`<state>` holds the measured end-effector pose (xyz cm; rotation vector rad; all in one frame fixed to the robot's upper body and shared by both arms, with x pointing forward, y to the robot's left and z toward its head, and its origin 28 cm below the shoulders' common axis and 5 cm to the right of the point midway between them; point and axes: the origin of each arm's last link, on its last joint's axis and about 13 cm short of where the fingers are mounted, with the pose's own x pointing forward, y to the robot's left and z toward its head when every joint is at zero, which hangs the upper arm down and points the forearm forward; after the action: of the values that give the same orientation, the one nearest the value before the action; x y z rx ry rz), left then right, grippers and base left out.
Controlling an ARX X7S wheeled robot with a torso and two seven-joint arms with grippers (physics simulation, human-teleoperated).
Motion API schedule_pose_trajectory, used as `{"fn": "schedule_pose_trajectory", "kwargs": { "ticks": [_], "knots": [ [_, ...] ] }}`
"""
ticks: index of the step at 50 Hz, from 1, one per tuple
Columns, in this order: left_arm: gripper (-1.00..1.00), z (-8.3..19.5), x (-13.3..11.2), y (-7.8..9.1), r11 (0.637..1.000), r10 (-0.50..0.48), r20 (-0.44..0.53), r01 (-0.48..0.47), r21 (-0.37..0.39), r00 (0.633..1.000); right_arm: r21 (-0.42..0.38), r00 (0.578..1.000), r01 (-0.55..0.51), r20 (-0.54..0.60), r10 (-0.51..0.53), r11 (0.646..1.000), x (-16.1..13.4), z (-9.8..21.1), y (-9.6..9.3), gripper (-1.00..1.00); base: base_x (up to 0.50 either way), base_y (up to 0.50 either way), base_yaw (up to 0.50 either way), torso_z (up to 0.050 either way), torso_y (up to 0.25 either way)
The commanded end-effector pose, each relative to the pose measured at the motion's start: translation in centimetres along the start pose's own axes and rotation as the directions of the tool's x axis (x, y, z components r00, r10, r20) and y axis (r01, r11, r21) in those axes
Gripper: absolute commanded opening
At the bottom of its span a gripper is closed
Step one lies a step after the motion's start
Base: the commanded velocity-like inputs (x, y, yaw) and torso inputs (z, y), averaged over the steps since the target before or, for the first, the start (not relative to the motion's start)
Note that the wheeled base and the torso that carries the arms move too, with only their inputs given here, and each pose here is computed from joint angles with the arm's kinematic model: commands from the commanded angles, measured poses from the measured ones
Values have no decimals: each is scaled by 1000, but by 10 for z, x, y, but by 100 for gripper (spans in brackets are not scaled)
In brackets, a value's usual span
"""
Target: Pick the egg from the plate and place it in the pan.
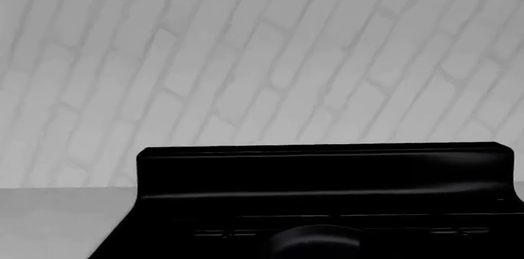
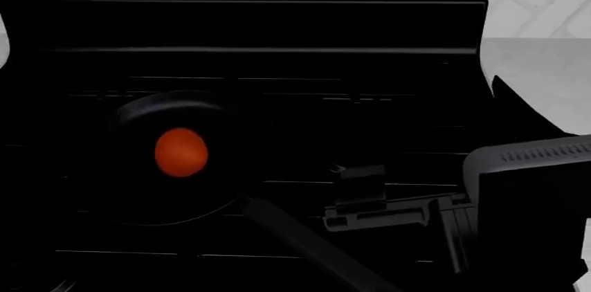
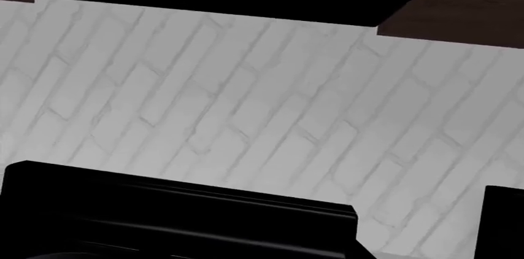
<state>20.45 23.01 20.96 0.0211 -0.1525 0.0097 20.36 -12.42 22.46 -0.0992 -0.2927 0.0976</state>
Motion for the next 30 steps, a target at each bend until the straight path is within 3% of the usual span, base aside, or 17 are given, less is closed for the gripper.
{"fn": "schedule_pose_trajectory", "kwargs": {
  "ticks": [1, 14, 23, 24, 26, 30],
  "knots": [
    [100, -24, -6, -2, 999, 36, 30, -37, 10, 999, 31, 1000, 3, 22, -4, 1000, 1, -6, 2, 100, 0, 0, 0, 0, 0],
    [100, -31, -6, 3, 995, 96, 36, -96, 10, 995, 60, 999, 48, 11, -49, 997, 1, -14, 3, 100, 0, 0, 0, 0, 0],
    [100, -37, -5, 0, 996, 81, 28, -82, 22, 996, 56, 999, 35, 6, -35, 998, -1, -18, 7, 100, 0, 0, 0, 0, 0],
    [100, -37, -5, 0, 996, 84, 31, -85, 34, 996, 32, 999, 34, 16, -35, 999, -1, -19, 7, 100, 0, 0, 0, 0, 0],
    [100, -41, -3, -1, 985, 102, 54, -109, 131, 993, -18, 999, 41, 34, -40, 999, 0, -23, 8, 100, 0, 0, 0, 0, 0],
    [100, -47, 1, -1, 971, 130, 86, -144, 192, 988, -74, 996, 66, 69, -60, 995, 4, -31, 10, 100, 0, 0, 0, 0, 0]
  ]
}}
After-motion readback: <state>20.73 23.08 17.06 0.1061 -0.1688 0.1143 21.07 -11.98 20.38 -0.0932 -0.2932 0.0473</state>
